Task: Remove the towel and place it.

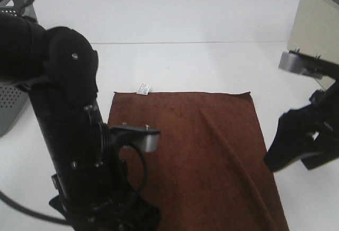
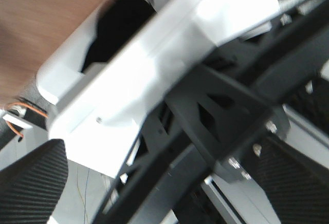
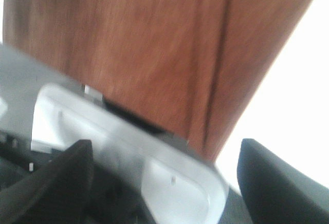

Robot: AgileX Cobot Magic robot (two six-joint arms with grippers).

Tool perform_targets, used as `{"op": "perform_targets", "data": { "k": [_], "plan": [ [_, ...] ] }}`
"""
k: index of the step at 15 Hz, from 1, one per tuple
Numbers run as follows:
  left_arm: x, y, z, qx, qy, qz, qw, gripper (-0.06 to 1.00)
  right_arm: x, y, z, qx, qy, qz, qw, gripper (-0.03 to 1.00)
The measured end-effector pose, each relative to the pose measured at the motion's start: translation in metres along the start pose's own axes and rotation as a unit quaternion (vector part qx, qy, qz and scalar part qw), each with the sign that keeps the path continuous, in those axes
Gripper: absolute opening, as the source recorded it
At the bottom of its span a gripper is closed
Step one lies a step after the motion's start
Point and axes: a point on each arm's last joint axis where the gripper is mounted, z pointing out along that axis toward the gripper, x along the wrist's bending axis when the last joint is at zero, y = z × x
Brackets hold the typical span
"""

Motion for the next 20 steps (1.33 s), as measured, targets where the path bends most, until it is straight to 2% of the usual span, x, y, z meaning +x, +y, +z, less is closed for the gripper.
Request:
{"op": "perform_targets", "data": {
  "k": [3,5,7,11,14,18,20],
  "plan": [
    [0.038,0.028,-0.05,-0.092,0.024,-0.021,0.995,0.92,-0.021,0.036,-0.036,-0.078,-0.015,0.031,0.996,0.78],
    [0.068,0.044,-0.09,-0.168,0.034,-0.049,0.984,0.92,-0.027,0.063,-0.042,-0.084,-0.019,0.025,0.996,0.86],
    [0.104,0.052,-0.118,-0.212,0.041,-0.087,0.973,0.92,-0.035,0.091,-0.039,-0.082,-0.023,0.022,0.996,0.88],
    [0.156,0.063,-0.132,-0.229,0.054,-0.126,0.964,0.92,-0.058,0.14,-0.011,-0.064,-0.024,0.011,0.998,0.88],
    [0.186,0.07,-0.131,-0.235,0.056,-0.14,0.96,0.92,-0.079,0.152,0.021,-0.03,-0.02,0.014,0.999,0.88],
    [0.208,0.085,-0.113,-0.241,0.059,-0.138,0.959,0.92,-0.108,0.156,0.054,-0.018,-0.028,0.043,0.999,0.88],
    [0.215,0.095,-0.103,-0.253,0.048,-0.14,0.956,0.92,-0.116,0.159,0.067,-0.026,-0.036,0.048,0.998,0.88]
  ]
}}
